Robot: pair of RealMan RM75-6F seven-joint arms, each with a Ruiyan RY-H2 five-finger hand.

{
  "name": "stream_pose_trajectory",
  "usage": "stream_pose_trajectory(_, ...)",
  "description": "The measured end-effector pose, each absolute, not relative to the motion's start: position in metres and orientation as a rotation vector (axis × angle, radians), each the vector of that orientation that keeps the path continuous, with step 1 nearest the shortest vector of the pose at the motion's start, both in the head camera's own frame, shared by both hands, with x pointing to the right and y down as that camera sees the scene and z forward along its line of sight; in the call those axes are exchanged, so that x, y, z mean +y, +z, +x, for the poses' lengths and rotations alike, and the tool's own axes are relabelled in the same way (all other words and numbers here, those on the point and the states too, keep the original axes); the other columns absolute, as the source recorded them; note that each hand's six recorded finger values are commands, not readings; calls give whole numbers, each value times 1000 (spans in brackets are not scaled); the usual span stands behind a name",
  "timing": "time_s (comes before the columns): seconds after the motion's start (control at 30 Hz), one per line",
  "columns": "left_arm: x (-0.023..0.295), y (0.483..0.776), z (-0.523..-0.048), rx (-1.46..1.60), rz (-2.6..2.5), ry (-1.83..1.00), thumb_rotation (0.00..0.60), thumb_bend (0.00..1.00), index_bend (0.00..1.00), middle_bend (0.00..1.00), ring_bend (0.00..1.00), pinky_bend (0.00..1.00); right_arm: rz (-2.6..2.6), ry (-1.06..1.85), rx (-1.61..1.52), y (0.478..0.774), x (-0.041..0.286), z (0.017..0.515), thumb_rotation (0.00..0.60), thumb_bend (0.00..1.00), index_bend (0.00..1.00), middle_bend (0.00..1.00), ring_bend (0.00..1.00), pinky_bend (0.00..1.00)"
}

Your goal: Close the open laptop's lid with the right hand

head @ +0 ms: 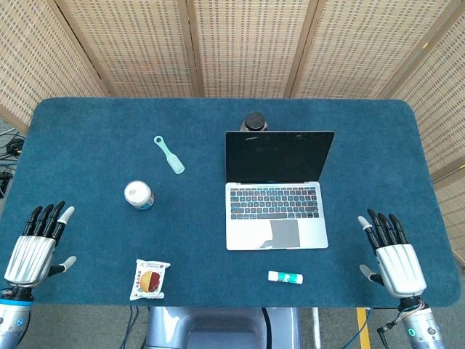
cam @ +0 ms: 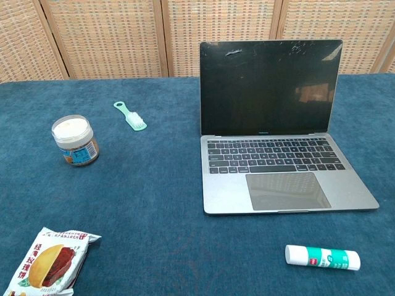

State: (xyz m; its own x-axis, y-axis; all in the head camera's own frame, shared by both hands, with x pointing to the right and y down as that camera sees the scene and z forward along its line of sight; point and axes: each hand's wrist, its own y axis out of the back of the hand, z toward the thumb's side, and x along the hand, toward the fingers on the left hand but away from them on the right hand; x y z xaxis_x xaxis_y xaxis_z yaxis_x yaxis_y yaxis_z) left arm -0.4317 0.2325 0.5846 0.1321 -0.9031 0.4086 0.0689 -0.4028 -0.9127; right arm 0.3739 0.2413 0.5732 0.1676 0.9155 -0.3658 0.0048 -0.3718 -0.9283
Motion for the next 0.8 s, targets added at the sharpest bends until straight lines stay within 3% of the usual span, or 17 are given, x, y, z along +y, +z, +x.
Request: stream_pose_trajectory(0.8,231,581,-433,857,-1536,-1406,600,0,0,0,0,0,-1585,1330,-896,575,242,371,600,149,19,0,0,0)
